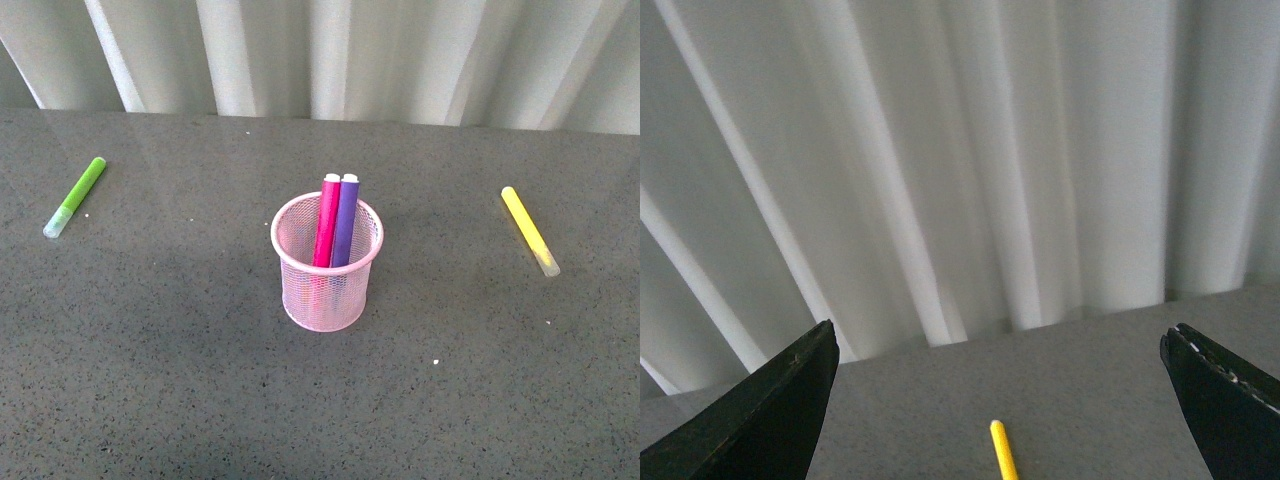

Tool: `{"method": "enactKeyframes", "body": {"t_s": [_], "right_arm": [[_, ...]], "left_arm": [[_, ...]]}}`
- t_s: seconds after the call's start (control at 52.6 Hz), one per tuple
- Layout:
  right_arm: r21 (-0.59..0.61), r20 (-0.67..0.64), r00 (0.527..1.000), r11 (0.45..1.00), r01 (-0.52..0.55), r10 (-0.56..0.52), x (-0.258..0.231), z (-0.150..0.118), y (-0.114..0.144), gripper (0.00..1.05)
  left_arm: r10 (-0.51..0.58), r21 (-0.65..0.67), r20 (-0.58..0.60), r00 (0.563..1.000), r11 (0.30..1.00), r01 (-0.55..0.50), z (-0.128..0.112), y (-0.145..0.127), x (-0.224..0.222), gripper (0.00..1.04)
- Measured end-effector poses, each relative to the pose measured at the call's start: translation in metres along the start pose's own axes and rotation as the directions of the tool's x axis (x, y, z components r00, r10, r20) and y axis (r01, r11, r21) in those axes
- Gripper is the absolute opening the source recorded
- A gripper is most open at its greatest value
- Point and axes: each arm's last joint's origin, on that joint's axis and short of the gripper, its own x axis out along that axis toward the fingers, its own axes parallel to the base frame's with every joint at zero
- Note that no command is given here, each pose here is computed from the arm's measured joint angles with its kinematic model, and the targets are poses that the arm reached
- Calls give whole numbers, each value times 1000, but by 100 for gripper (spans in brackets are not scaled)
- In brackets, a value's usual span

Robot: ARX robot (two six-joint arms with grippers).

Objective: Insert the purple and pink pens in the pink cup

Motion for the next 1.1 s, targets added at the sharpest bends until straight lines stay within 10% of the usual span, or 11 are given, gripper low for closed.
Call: {"method": "enactKeyframes", "body": {"t_s": [0.627,1.102], "right_arm": [[-207,-28,999,977,-46,41,-47,-44,-27,3],[-206,-42,998,977,-46,38,-58,-61,-31,3]], "left_arm": [[0,0,0,1000,1000,0,0,0,0,98],[0,0,0,1000,1000,0,0,0,0,98]]}}
